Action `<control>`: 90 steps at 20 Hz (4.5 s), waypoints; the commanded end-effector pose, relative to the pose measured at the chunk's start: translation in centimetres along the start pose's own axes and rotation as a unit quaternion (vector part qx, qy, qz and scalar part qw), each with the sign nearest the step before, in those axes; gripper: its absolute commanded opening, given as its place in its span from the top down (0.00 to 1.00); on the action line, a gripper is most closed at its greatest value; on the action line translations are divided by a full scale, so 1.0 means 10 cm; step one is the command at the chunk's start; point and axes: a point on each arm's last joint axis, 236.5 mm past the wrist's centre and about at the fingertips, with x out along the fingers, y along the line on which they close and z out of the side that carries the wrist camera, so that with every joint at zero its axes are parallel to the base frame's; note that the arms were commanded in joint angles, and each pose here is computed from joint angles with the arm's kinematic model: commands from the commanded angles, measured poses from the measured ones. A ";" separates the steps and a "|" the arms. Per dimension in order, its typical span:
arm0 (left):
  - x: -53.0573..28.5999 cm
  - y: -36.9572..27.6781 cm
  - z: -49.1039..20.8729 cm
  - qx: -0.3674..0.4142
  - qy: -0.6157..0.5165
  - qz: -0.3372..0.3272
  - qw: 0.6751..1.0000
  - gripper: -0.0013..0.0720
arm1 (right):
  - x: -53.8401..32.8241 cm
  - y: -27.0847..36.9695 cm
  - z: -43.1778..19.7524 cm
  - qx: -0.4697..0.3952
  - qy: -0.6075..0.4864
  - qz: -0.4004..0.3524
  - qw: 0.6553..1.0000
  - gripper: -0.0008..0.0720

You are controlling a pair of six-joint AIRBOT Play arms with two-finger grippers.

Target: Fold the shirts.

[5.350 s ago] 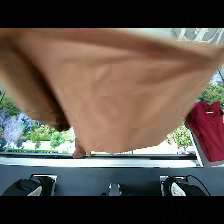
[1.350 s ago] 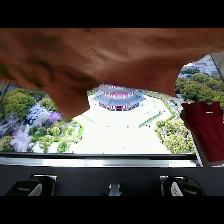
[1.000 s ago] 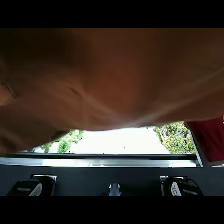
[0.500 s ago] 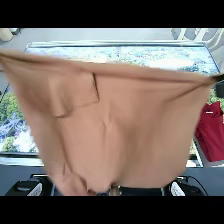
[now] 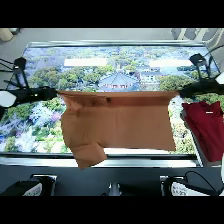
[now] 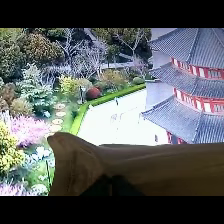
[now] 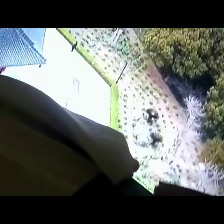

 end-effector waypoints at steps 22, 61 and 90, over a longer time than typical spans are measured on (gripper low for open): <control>0.64 0.34 -1.00 0.017 0.308 0.030 0.951 0.95 | 0.52 0.49 -0.84 0.006 0.188 0.118 0.975 0.96; -0.21 -0.12 -3.04 -0.172 0.342 -0.087 0.920 0.34 | -0.19 1.10 -2.11 0.015 0.342 0.155 0.927 0.32; -0.16 -0.33 -3.18 -0.129 0.363 -0.111 0.916 0.94 | 0.11 1.17 -2.56 0.210 0.322 0.251 0.888 0.23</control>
